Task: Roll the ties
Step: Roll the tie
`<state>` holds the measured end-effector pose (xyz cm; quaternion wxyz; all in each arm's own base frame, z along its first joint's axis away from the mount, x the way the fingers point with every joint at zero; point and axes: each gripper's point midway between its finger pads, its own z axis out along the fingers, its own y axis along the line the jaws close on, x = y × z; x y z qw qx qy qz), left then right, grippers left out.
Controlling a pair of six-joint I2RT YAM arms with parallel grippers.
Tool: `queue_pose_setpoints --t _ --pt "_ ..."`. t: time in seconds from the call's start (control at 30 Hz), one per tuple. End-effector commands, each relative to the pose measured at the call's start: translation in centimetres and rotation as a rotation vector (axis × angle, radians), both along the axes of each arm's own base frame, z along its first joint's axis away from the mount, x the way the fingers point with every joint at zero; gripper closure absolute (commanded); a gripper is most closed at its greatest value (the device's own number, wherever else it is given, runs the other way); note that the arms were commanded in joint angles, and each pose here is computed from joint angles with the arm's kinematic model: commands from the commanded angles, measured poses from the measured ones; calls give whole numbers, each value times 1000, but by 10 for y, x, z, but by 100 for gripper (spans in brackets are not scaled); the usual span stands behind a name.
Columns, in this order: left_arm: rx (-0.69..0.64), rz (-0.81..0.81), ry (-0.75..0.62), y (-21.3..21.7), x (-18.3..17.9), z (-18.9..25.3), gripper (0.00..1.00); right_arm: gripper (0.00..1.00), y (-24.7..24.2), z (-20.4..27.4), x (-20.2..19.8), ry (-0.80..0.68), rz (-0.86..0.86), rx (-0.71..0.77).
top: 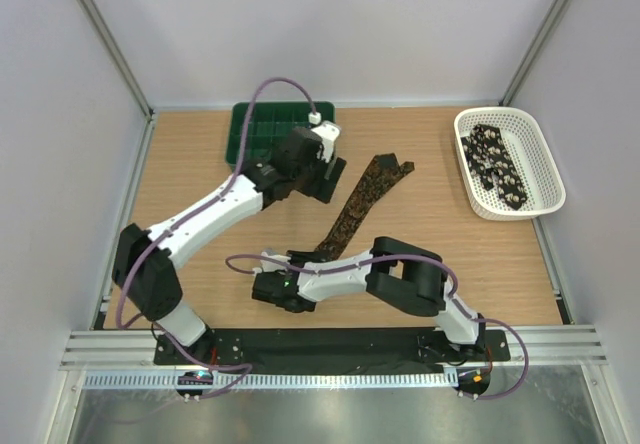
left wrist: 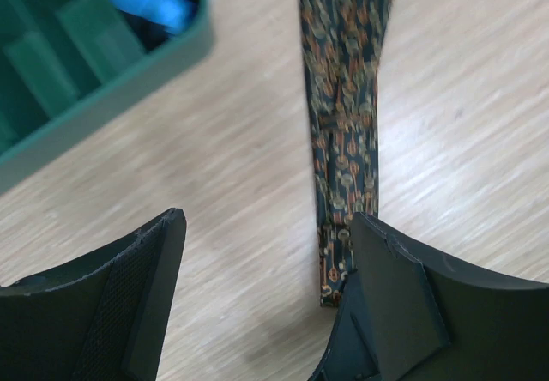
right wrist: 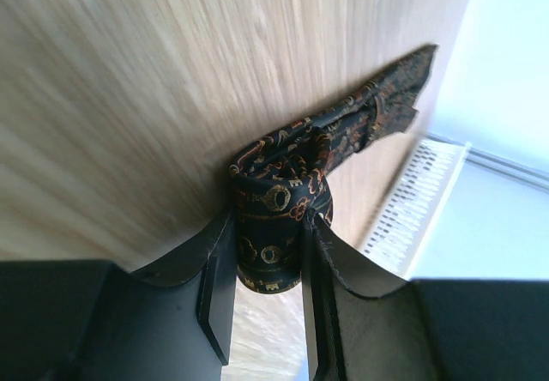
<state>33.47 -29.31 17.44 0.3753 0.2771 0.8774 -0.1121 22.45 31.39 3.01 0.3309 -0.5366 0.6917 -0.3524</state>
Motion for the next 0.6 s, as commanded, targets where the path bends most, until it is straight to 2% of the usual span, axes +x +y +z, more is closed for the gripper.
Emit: queue_pose_setpoints --t 0.0,0.07,0.2,0.23,0.27,0.4,0.57 --pt "-117 136 -55 24 18 37 18 89 19 4 -15 117 -2 180" --pt "-160 176 -70 35 15 47 18 89 21 10 -15 145 -6 220" --pt "-262 268 -154 56 17 62 18 89 27 11 -23 300 -4 328" --pt "-253 281 -148 62 12 49 18 89 29 11 -25 334 -16 371" --pt "-283 292 -178 67 8 60 17 89 28 11 -25 365 -25 393" --pt "-322 334 -220 82 -3 53 17 89 31 18 -29 499 -25 500" --pt "-302 433 -245 110 -13 30 13 89 30 14 -33 662 -31 586"
